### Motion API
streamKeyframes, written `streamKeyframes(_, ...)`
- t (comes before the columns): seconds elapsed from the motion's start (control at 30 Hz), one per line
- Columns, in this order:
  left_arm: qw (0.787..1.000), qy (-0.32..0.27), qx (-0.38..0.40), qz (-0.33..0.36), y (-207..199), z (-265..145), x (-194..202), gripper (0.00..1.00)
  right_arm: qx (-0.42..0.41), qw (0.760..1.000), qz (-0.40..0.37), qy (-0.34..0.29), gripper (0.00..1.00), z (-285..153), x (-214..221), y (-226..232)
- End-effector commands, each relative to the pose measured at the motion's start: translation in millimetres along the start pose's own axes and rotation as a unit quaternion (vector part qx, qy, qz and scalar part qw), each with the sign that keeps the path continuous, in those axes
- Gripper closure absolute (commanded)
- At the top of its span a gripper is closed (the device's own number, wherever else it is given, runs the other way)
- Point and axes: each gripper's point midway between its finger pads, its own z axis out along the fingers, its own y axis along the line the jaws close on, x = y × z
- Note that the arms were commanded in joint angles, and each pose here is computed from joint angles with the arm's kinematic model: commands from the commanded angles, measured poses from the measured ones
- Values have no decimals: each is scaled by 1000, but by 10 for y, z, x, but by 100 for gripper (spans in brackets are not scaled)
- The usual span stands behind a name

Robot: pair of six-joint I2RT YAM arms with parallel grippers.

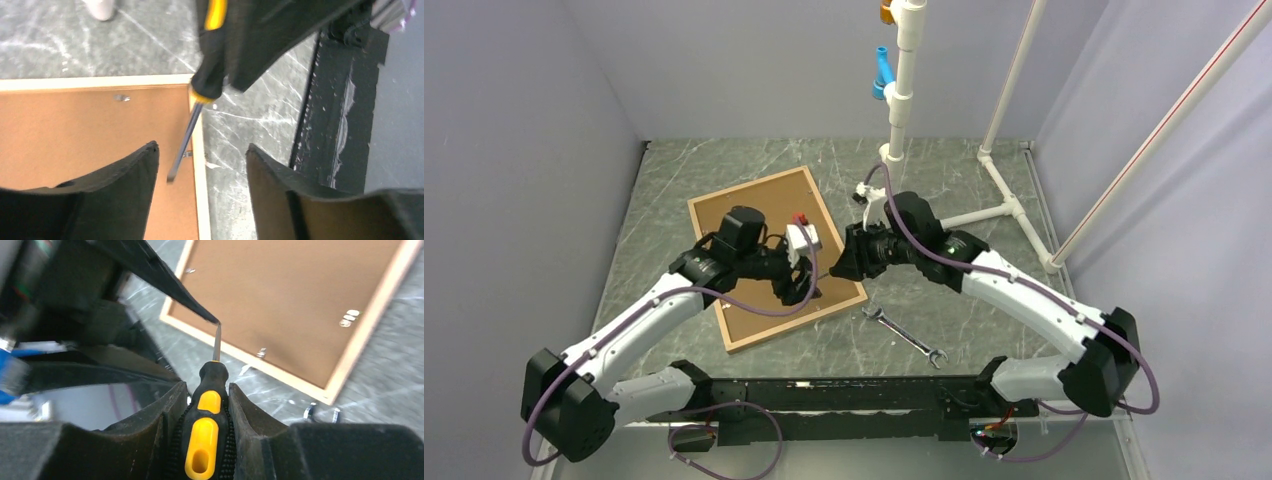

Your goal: Take the photo out of the frame

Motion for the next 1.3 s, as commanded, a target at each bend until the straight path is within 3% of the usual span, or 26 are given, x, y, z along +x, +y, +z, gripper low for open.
streamKeyframes(0.0, 992, -83, -93, -14, 337, -316, -378, 23, 160, 974, -15, -157, 100, -205, -462, -311)
streamKeyframes(0.1, 977, -121, -162, -65, 671, -575, -428, 16, 198, 961, -14, -194, 100, -197, -532, -454)
streamKeyframes(0.27, 928, -103, -303, -191, 1391, -960, -132, 24, 239, 943, -24, -232, 100, -49, -664, -648)
streamKeyframes(0.4, 861, -78, -385, -323, 1883, -1203, 394, 22, 263, 935, -31, -238, 100, 130, -785, -768)
streamKeyframes(0.53, 786, -63, -415, -454, 2201, -1472, 859, 23, 257, 929, -43, -262, 100, 292, -963, -777)
streamKeyframes(0.67, 725, -40, -447, -522, 2402, -1710, 1285, 26, 263, 929, -49, -255, 100, 493, -1037, -844)
streamKeyframes(0.83, 706, -16, -460, -539, 2468, -1740, 1682, 32, 280, 923, -47, -260, 100, 617, -1097, -956)
streamKeyframes(1.27, 687, 21, -445, -574, 2480, -1641, 1981, 40, 305, 915, -56, -258, 100, 807, -1217, -1133)
